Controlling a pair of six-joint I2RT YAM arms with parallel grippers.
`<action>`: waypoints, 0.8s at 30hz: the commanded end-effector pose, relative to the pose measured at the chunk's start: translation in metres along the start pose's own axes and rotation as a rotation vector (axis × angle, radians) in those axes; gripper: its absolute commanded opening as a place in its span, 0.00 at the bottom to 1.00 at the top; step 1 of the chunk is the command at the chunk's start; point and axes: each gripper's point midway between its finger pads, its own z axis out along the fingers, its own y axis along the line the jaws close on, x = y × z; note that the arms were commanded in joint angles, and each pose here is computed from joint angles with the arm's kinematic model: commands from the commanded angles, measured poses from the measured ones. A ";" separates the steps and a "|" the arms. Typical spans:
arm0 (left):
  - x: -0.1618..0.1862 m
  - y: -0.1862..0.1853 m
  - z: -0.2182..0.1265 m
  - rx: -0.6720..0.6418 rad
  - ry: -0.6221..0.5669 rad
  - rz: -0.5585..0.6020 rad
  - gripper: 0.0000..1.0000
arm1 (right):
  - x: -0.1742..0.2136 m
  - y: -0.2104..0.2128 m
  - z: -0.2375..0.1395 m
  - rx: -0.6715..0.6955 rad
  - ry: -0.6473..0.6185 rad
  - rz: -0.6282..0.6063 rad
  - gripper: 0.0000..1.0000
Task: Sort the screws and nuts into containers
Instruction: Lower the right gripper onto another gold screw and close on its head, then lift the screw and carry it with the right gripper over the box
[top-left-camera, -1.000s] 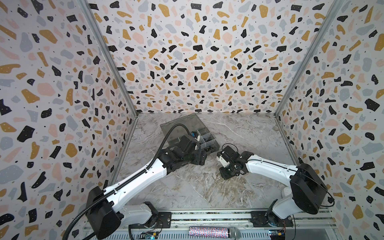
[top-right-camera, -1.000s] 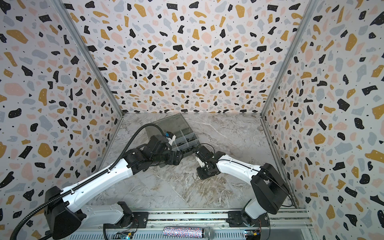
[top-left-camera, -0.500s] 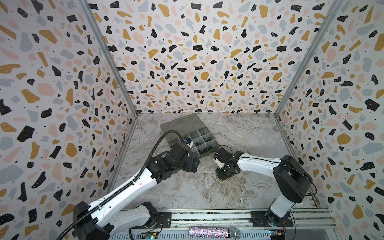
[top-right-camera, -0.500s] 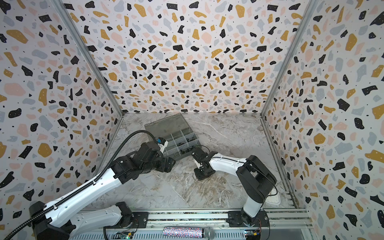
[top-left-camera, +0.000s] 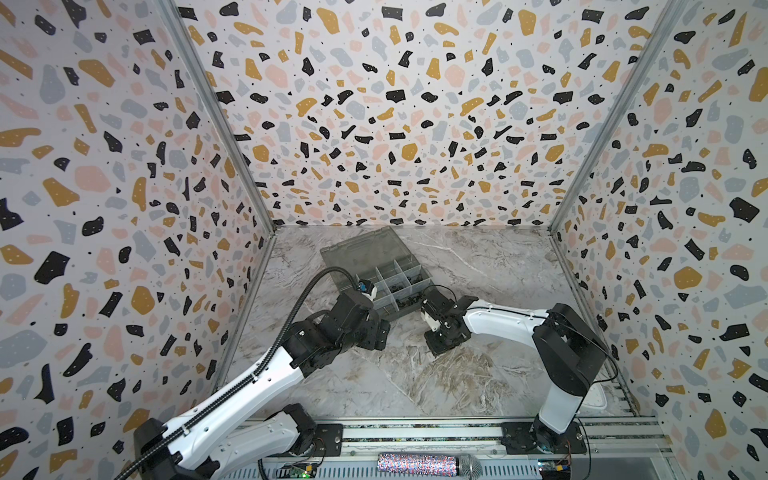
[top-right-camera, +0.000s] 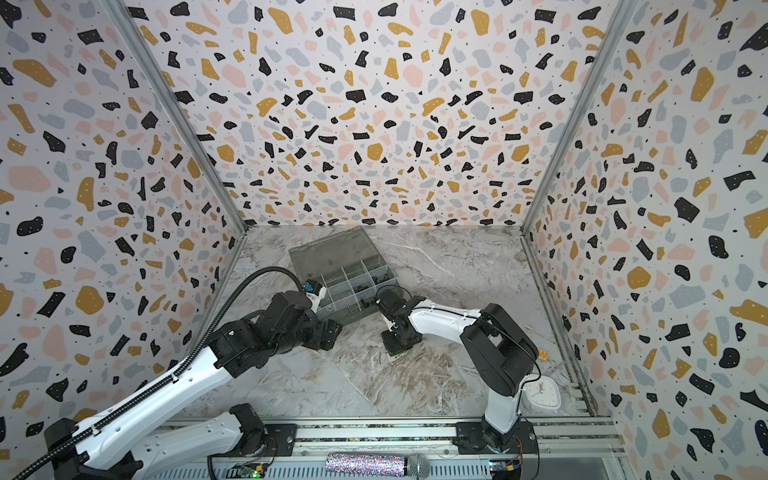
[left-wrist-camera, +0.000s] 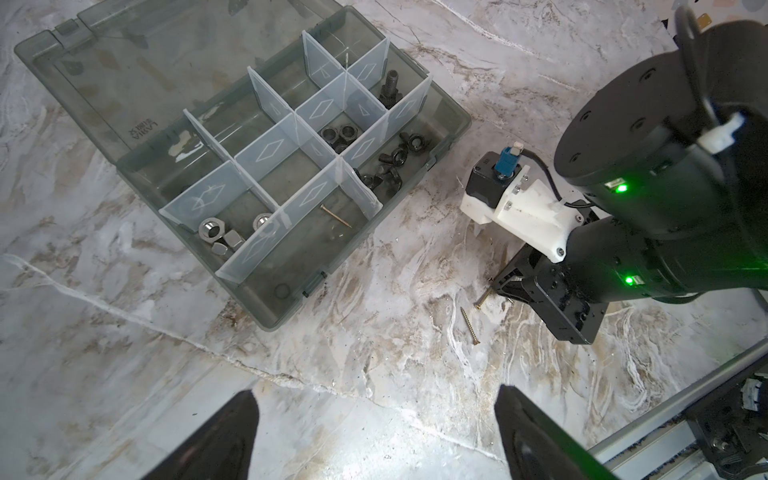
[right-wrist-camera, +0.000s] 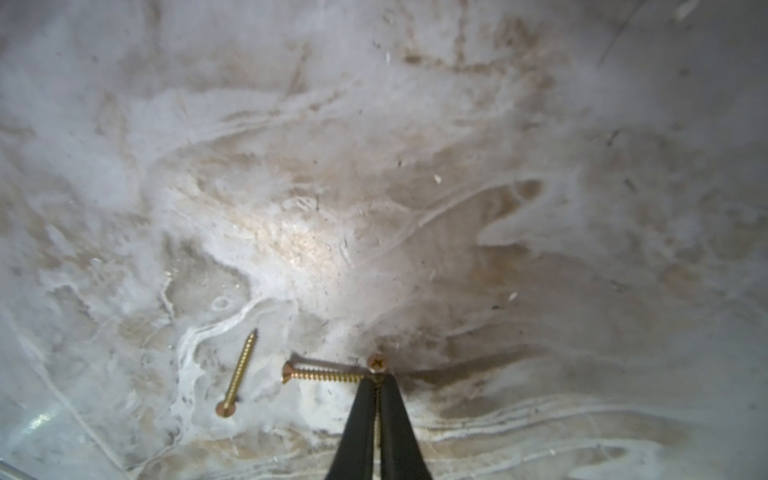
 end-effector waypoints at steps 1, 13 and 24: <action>-0.001 0.005 -0.002 -0.025 -0.023 0.020 0.91 | 0.025 -0.018 0.013 0.086 0.114 0.021 0.01; -0.014 0.024 0.001 -0.098 -0.056 -0.023 0.92 | -0.022 0.003 -0.051 0.061 -0.012 -0.018 0.00; -0.022 0.059 -0.001 -0.177 -0.075 -0.125 0.92 | -0.089 0.044 -0.082 -0.010 -0.127 -0.126 0.00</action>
